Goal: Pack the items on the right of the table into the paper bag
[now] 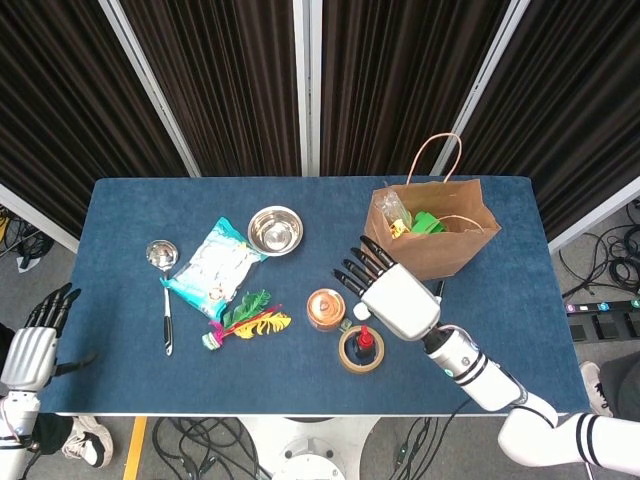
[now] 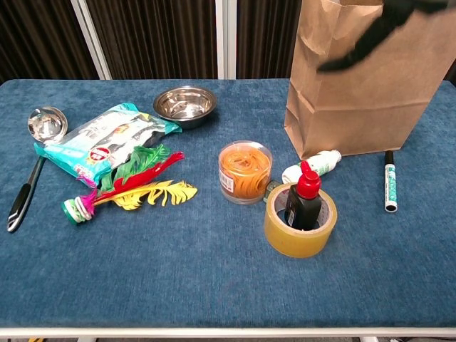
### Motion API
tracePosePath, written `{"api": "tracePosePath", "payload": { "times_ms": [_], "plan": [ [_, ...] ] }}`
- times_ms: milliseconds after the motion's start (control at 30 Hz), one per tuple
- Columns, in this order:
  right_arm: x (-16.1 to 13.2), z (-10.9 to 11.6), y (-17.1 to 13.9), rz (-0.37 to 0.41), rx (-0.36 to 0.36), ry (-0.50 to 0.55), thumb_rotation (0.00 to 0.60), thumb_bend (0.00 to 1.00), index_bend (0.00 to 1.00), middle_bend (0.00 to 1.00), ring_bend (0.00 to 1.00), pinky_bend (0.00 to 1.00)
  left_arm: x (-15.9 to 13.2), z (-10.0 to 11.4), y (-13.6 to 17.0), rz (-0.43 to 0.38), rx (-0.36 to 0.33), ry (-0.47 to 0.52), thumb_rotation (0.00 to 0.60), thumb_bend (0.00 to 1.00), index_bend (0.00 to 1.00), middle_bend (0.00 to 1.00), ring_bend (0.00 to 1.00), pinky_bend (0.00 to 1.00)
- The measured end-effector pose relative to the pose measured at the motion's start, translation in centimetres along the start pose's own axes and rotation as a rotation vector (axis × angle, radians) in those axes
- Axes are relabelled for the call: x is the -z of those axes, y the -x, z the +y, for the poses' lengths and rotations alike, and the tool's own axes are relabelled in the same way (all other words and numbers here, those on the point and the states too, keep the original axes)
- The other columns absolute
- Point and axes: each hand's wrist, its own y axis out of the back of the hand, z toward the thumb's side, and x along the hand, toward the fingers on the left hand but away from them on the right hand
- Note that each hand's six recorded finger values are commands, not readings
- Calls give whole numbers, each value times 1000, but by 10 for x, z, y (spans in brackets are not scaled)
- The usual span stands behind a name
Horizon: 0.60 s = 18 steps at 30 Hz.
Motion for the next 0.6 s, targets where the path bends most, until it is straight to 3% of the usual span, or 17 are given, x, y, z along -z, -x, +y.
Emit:
{"api": "tracePosePath", "payload": {
  "times_ms": [233, 600],
  "plan": [
    [3, -38, 12, -70, -107, 114, 600, 0, 239, 272, 188, 142, 3, -2, 2, 7, 5, 2, 600, 169, 101, 122, 23, 147],
    [-26, -82, 48, -198, -209, 270, 600, 0, 240, 272, 164, 134, 7, -1, 4, 18, 2, 12, 600, 169, 101, 122, 24, 147]
  ]
}}
